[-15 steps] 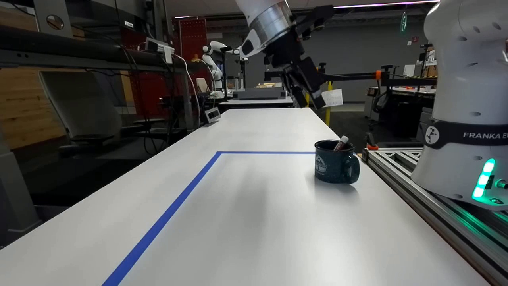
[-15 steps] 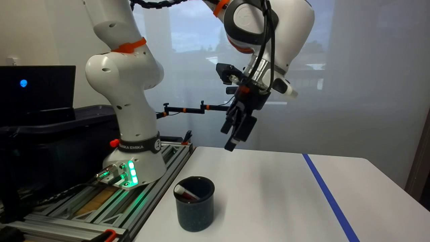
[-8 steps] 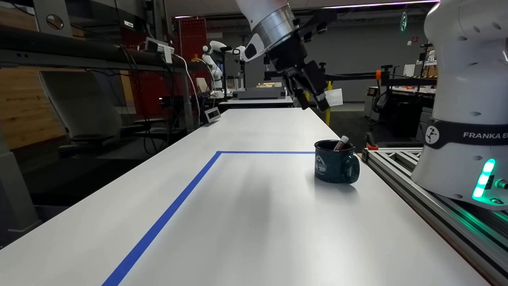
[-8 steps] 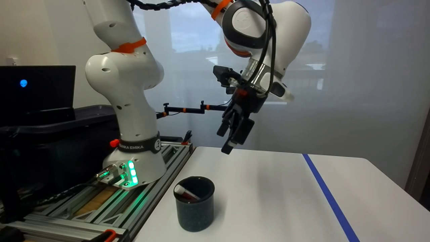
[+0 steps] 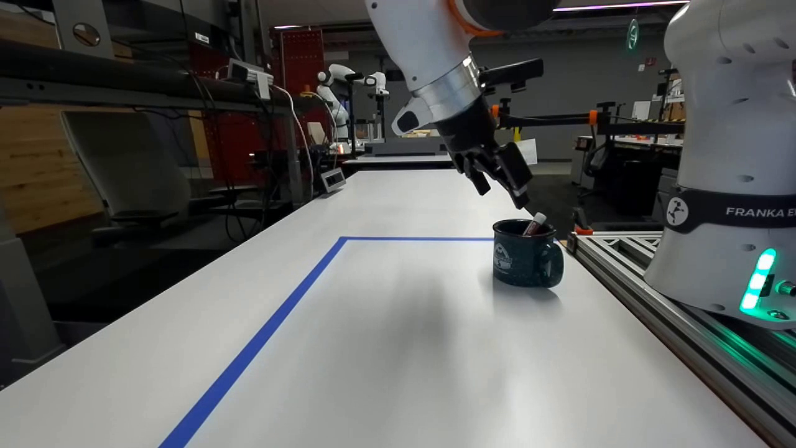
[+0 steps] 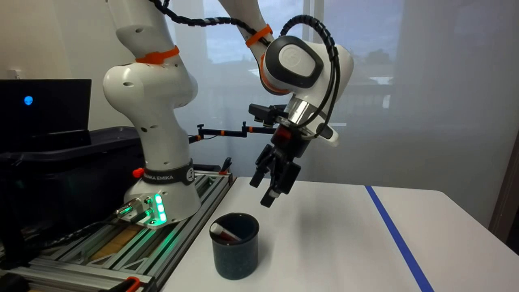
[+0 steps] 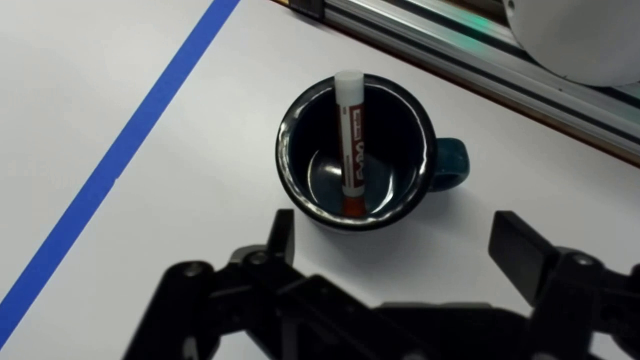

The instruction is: Remove the marker from the mug cup and place it on the table

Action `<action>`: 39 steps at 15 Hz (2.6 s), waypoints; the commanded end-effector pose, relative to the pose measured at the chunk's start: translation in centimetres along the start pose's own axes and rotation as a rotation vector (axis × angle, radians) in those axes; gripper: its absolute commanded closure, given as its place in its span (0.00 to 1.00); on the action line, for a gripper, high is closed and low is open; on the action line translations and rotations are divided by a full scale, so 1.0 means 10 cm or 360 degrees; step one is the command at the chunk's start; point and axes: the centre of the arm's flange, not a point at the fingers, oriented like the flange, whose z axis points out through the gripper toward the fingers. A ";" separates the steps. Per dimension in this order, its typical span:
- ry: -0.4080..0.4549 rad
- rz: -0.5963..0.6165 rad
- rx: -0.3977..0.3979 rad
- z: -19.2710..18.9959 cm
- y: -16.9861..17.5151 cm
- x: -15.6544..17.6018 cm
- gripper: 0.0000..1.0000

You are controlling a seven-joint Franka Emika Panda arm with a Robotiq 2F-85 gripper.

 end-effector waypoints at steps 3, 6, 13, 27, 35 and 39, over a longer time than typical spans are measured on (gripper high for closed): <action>-0.0069 0.0018 -0.0119 0.29 -0.06 0.03 0.00; -0.0081 0.0023 -0.0118 0.34 0.01 0.00 0.00; -0.0178 -0.0145 -0.0030 0.56 0.10 -0.01 0.00; -0.0286 -0.0089 0.0016 0.87 0.09 0.05 0.45; -0.0332 -0.0003 0.0025 1.04 0.18 0.02 0.64; -0.0319 0.0005 0.0019 1.02 0.18 0.01 0.93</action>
